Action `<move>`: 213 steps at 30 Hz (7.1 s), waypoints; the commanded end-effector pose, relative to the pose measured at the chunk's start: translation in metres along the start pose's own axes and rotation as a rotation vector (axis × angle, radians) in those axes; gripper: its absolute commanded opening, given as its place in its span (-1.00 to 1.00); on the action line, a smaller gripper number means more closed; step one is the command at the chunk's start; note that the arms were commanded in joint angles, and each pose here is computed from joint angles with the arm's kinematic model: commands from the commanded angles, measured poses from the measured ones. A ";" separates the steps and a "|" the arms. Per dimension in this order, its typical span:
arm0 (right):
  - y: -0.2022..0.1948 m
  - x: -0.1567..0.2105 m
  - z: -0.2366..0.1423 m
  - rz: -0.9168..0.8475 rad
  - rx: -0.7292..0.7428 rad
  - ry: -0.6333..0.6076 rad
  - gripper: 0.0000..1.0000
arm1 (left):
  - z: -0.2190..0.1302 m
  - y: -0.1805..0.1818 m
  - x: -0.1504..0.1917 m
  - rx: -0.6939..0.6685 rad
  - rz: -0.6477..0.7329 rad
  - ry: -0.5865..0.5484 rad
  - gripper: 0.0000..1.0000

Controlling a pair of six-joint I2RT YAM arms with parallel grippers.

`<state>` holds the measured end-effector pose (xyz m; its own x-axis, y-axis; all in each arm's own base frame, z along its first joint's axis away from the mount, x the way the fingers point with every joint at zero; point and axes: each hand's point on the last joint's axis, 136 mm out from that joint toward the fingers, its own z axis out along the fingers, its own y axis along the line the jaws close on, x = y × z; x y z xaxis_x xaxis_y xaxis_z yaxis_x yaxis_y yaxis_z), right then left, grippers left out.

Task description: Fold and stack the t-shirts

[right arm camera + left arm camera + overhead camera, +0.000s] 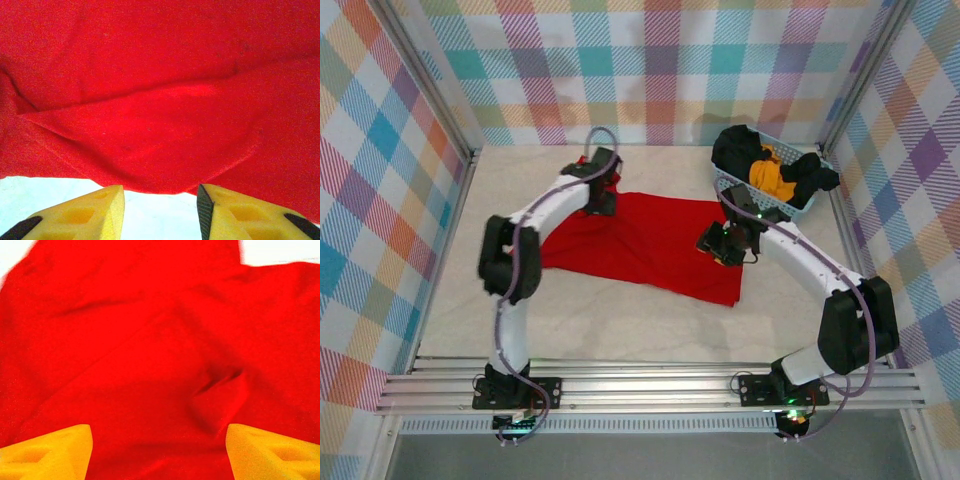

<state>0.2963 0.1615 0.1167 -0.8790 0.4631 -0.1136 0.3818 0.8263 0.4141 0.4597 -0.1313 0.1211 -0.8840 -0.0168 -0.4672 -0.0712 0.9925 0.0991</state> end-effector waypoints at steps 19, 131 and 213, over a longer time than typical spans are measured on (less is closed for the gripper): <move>0.019 0.011 0.023 -0.037 -0.074 0.088 -0.15 | 0.068 0.038 0.003 0.209 -0.289 0.107 -0.32; 0.074 0.006 0.009 -0.258 -0.290 0.007 -0.06 | 0.100 -0.013 -0.034 0.143 -0.052 0.032 -0.16; 0.008 -0.043 0.054 0.011 0.069 0.008 -0.14 | 0.055 0.105 0.065 -0.041 -0.672 0.313 -0.14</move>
<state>0.3596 0.1676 0.0885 -0.8770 0.4597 -0.1396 0.3773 0.8390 0.3920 0.4291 -0.0164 0.0484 -0.8043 -0.5623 -0.1922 -0.5729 0.8196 -0.0005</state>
